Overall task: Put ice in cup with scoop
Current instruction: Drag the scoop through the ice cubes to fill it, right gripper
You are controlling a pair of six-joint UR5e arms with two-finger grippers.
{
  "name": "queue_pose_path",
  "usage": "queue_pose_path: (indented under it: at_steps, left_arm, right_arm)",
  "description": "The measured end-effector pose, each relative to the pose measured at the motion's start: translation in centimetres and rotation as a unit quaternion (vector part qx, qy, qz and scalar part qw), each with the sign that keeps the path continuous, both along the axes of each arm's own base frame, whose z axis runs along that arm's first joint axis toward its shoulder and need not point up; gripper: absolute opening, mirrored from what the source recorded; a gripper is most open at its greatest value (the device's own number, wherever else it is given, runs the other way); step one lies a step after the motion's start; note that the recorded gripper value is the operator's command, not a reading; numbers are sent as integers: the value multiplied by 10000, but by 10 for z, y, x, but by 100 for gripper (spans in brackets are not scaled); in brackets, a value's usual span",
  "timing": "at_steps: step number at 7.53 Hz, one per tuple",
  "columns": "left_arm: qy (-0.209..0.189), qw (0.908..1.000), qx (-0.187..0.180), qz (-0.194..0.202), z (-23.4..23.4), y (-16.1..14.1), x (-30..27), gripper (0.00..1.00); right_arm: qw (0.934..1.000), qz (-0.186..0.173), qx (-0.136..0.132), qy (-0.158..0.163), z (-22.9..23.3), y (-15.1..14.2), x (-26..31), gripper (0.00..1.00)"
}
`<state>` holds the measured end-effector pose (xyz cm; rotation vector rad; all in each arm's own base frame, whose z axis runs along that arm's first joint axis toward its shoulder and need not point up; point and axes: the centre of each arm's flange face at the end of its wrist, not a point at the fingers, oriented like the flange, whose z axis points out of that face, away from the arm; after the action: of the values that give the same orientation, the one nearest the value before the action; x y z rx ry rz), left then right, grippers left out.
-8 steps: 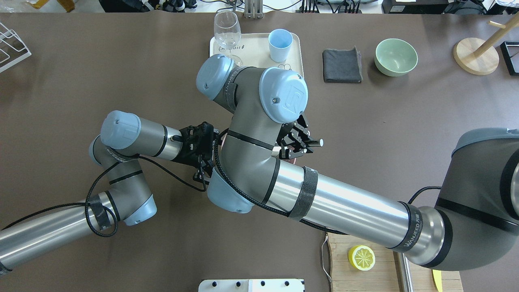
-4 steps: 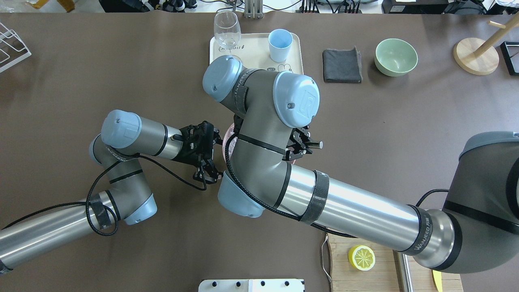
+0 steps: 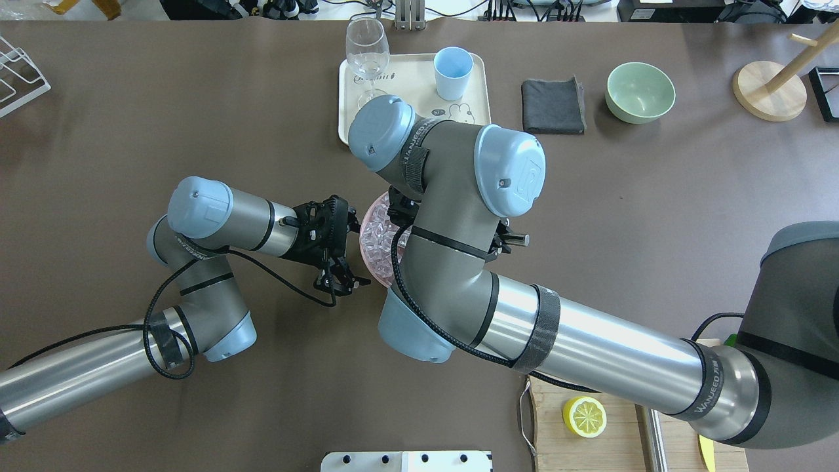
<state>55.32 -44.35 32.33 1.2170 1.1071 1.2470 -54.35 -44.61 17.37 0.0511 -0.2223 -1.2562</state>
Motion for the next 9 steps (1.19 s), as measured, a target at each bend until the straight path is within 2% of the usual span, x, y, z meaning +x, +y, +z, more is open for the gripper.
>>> queue_pose_path:
  at_steps: [5,9]
  left_arm:
    - [-142,9998,-92,-40,-6,-16,2,98]
    - [-217,9996,-135,-68,-10,-30,2,98]
  right_arm:
    - [9979,366,148,-516,8,8,12,0]
    - [9930,673,272,-934,16,14,23,0]
